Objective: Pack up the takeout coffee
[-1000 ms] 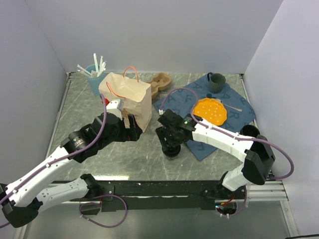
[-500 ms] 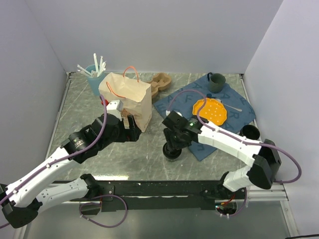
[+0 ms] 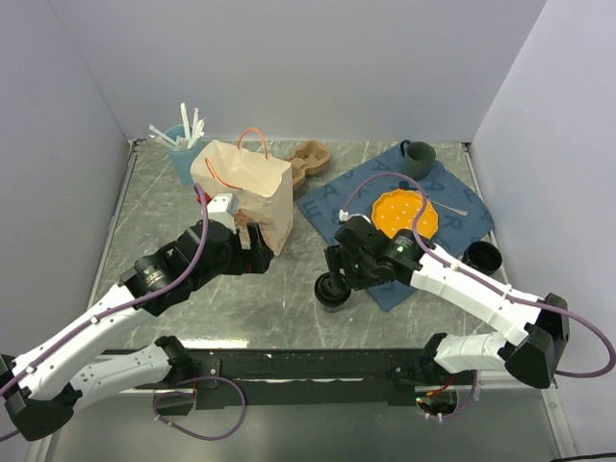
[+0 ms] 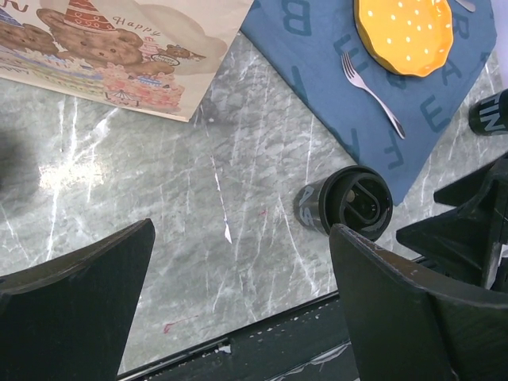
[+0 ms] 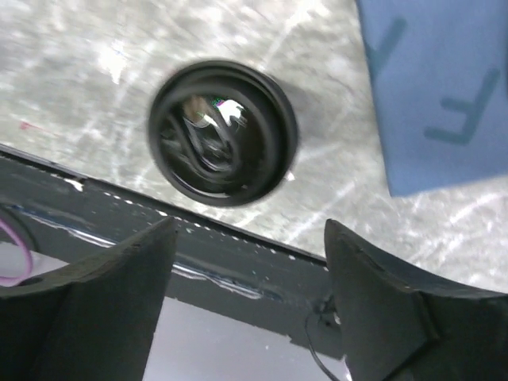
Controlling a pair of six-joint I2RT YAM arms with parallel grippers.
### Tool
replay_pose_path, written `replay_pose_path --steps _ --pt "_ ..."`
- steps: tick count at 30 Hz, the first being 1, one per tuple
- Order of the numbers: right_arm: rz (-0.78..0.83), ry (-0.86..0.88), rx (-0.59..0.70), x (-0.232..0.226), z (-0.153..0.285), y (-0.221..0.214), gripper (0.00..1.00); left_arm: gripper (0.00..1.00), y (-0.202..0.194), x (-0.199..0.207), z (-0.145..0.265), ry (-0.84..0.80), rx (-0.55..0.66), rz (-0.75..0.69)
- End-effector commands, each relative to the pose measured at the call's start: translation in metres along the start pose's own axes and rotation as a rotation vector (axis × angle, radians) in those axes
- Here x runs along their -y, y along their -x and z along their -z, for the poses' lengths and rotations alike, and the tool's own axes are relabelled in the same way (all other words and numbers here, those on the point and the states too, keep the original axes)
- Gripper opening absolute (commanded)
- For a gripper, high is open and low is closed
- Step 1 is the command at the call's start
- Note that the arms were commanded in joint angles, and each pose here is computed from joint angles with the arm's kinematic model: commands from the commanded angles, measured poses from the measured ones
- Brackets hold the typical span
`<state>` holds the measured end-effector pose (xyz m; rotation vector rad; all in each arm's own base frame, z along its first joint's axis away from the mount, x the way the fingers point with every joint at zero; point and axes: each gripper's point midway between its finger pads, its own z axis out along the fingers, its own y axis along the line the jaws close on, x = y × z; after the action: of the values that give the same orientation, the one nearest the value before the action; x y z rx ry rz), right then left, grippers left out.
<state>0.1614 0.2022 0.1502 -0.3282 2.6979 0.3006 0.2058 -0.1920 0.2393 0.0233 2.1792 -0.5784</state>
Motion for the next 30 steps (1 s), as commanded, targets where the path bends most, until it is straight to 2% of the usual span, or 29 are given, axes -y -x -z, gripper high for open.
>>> replay_pose_path --steps 1,7,30 --pt "0.055 0.083 0.099 -0.026 0.002 0.037 0.87 0.98 0.014 0.003 0.003 -0.010 0.056 -0.017" --pt "0.106 0.056 0.041 -0.032 -0.019 0.040 0.95 0.98 0.018 -0.002 0.010 0.006 0.075 -0.016" --pt "0.123 -0.074 -0.066 -0.028 -0.047 0.021 0.94 0.98 0.010 -0.012 0.012 0.022 0.079 0.000"
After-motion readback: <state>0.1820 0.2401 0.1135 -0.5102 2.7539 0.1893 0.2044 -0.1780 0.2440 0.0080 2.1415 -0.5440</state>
